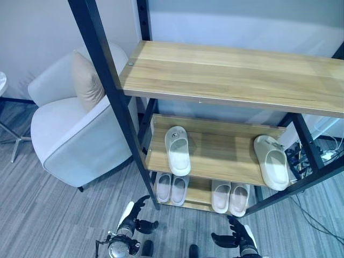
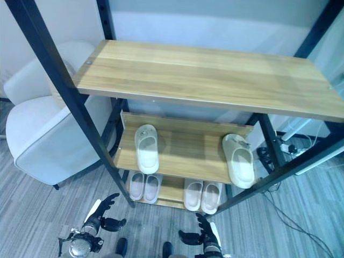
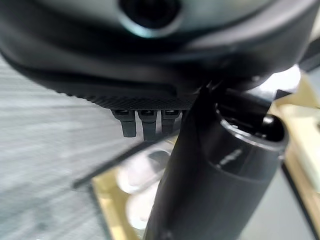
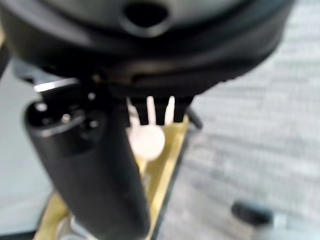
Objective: Arrange the slippers neatly on the shoe rack.
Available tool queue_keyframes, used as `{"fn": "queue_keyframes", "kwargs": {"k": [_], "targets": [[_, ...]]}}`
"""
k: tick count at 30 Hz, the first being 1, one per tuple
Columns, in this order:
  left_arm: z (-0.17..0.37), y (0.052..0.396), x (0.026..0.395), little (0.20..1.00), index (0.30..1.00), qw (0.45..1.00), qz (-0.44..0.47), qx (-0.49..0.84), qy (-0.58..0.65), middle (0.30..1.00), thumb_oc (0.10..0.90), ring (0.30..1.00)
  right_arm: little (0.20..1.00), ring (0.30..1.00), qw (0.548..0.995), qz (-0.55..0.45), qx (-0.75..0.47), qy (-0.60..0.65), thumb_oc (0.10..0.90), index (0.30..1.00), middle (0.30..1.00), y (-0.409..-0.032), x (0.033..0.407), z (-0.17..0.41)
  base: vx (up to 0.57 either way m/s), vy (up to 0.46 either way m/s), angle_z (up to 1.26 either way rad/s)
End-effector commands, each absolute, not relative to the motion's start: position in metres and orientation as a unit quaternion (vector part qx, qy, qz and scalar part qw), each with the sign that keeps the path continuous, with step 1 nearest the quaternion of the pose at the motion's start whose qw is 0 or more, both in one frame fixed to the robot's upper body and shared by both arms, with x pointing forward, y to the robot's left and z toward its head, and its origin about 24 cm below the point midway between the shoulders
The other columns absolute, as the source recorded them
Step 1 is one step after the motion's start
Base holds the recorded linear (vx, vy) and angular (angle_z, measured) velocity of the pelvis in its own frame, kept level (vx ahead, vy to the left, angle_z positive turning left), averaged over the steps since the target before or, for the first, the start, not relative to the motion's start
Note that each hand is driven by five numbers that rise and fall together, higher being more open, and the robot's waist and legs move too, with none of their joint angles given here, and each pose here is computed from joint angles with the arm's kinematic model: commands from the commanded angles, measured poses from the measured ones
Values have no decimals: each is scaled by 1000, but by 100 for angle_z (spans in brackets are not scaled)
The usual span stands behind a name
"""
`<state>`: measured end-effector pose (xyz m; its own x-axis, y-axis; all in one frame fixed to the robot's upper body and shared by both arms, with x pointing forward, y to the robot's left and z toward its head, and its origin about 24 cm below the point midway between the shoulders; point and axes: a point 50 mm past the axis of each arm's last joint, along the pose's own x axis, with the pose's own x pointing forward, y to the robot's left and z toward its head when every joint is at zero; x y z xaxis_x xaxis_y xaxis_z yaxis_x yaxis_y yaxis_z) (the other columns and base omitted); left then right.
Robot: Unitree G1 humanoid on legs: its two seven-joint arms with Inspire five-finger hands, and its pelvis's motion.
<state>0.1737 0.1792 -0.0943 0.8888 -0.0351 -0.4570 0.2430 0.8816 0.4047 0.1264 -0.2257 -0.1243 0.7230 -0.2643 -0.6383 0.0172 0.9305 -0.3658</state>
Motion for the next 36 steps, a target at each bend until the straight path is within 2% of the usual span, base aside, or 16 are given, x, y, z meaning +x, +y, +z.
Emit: {"fn": "queue_keyframes", "kwargs": {"k": [1,9,21,25,27,36], "targets": [[-54,174,213,900,900,964,-82,230,103,900,800,900,900,900,935,-98,-191,284,800,900,900,-241,149,-100,-120,-60,7],[-24,146,219,900,900,969,-161,181,38,900,800,900,900,900,930,-112,-202,284,800,900,900,-249,157,-97,-12,40,0],[15,148,221,900,900,971,-221,96,-5,900,800,900,900,900,938,-79,-169,293,800,900,900,-220,174,-102,29,98,-33],[22,143,222,900,900,956,-266,123,-4,900,800,900,900,900,935,-74,-171,302,800,900,900,-221,176,-103,49,0,-27],[26,135,221,900,900,942,-310,126,-4,900,800,900,900,900,932,-68,-174,311,800,900,900,-222,170,-105,96,-3,-1],[51,126,217,900,900,923,-375,83,-18,900,800,900,900,900,922,-34,-186,338,800,900,900,-223,151,-113,76,-51,2]]}}
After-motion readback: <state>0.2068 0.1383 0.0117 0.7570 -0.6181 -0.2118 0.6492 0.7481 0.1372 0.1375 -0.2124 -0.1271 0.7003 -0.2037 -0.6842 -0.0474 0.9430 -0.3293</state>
